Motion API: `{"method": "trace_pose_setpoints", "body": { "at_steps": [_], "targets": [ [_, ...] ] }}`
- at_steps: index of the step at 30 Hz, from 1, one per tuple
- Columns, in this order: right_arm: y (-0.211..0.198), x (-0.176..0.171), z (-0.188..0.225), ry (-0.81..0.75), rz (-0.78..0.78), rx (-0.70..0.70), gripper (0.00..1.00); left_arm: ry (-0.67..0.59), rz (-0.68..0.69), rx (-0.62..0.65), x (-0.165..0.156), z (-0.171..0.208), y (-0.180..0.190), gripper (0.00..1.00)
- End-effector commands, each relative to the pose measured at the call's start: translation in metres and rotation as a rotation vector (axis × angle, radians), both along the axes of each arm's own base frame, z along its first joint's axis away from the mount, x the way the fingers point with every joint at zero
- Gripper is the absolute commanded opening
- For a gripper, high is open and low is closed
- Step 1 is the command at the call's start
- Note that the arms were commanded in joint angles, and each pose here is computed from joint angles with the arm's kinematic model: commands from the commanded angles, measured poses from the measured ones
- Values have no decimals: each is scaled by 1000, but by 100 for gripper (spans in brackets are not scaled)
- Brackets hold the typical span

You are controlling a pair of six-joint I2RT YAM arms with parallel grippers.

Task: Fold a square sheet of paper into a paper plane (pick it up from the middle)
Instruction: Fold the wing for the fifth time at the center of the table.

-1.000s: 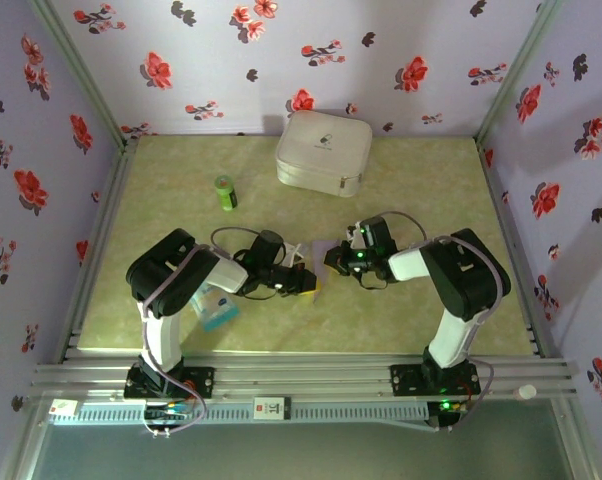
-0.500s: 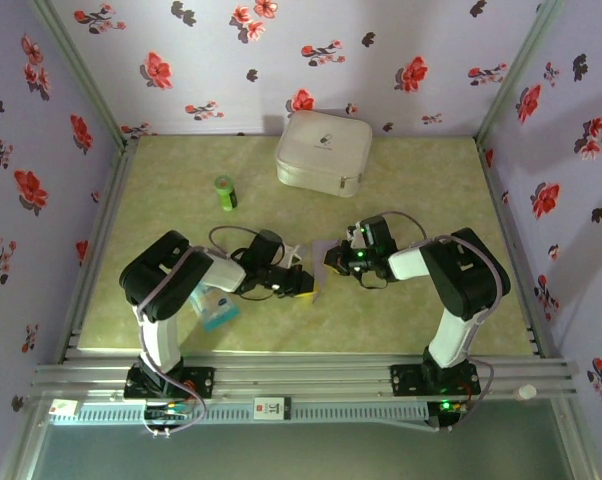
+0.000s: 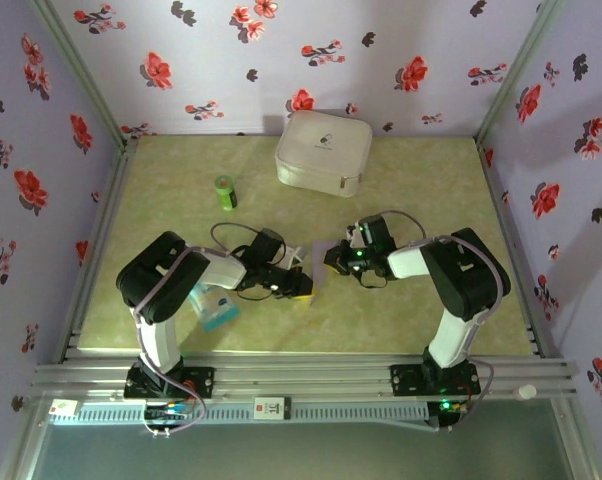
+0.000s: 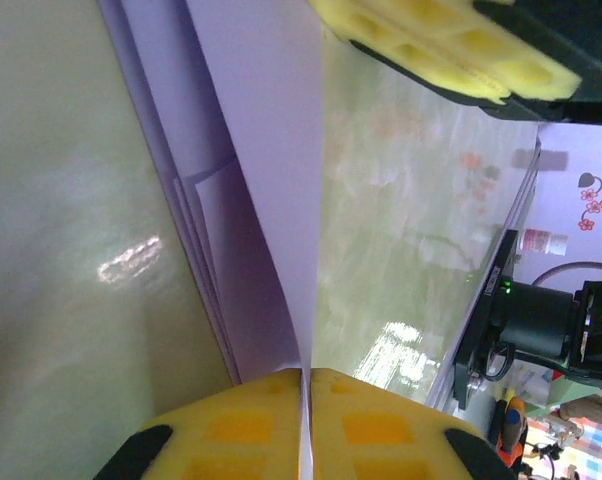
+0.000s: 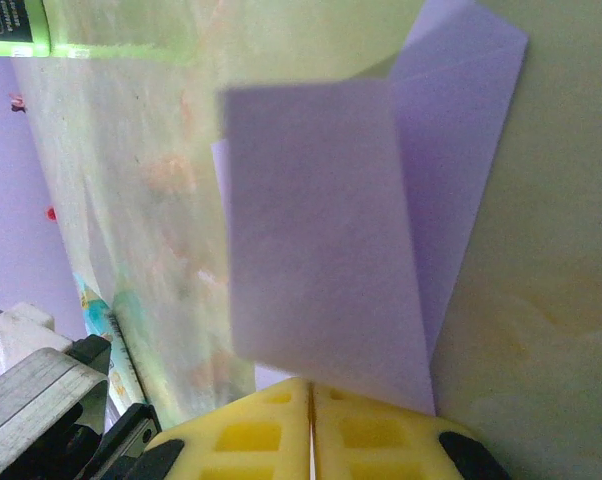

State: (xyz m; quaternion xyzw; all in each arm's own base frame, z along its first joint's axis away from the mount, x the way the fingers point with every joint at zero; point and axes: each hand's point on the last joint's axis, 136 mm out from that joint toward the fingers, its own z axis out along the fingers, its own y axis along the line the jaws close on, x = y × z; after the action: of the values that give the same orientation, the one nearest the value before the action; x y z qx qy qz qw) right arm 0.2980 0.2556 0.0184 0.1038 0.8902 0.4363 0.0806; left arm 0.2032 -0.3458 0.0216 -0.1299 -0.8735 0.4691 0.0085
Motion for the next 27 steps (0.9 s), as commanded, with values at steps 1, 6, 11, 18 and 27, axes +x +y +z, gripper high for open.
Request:
{"method": "trace_pose_setpoints", "body": {
  "at_steps": [1,6,11,18,27],
  "targets": [
    [-20,-14,-39,80,-37,-159,9,112,-52,101,-33,-20,19,11],
    [-21,-14,-40,84,-34,-172,9,111,-63,108,-35,-20,20,0],
    [-22,-15,-41,89,-36,-180,9,111,-72,117,-37,-21,21,12],
    [-21,-15,-40,88,-33,-183,8,111,-74,137,-41,-23,26,15],
    [-21,-15,-42,92,-31,-189,9,113,-79,143,-43,-23,28,4]
  ]
}}
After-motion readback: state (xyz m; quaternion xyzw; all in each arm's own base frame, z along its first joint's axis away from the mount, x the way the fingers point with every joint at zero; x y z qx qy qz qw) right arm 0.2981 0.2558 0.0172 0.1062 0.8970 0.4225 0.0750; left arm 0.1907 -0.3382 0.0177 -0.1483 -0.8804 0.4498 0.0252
